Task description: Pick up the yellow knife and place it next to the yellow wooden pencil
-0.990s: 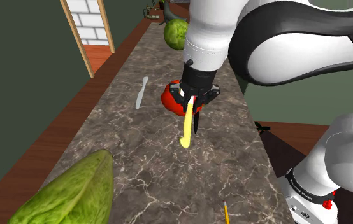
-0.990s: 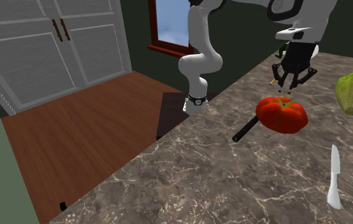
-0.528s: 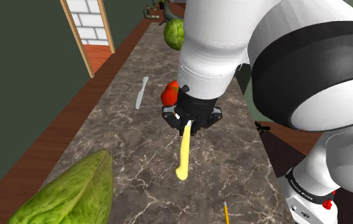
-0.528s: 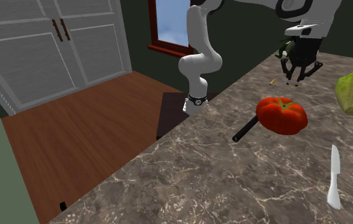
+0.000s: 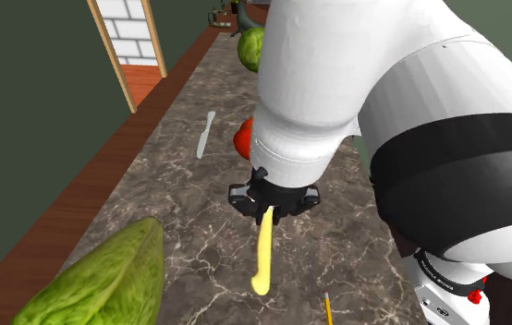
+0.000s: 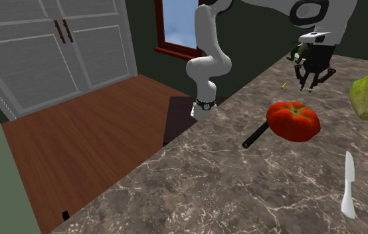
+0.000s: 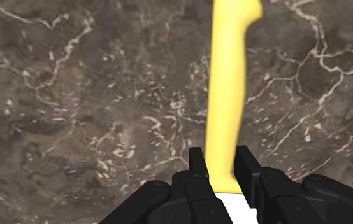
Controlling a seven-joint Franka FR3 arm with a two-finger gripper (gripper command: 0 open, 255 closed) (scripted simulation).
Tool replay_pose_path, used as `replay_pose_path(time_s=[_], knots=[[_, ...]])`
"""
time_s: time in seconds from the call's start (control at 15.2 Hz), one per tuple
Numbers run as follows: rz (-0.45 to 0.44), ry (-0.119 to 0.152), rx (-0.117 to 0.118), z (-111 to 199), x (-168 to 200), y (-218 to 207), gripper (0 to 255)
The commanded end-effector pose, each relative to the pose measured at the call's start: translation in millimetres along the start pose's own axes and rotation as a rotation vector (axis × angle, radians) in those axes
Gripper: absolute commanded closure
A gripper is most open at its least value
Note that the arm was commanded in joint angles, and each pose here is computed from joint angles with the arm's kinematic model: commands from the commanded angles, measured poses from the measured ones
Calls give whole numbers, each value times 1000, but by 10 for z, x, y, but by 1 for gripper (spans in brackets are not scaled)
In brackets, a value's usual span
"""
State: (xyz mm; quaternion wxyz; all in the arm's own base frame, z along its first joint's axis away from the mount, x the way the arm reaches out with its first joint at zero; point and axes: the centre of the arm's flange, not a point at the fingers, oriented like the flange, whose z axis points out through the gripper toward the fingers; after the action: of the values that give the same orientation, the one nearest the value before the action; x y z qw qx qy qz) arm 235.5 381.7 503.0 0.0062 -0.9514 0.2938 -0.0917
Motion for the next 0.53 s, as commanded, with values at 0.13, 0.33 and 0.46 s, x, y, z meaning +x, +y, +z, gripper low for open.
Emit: replay_pose_path(time_s=[0.13,0.33,0.46], knots=[[0,0,0,213,-37,9,255],[0,0,0,369,-64,19,255],[0,0,0,461,-80,25,255]])
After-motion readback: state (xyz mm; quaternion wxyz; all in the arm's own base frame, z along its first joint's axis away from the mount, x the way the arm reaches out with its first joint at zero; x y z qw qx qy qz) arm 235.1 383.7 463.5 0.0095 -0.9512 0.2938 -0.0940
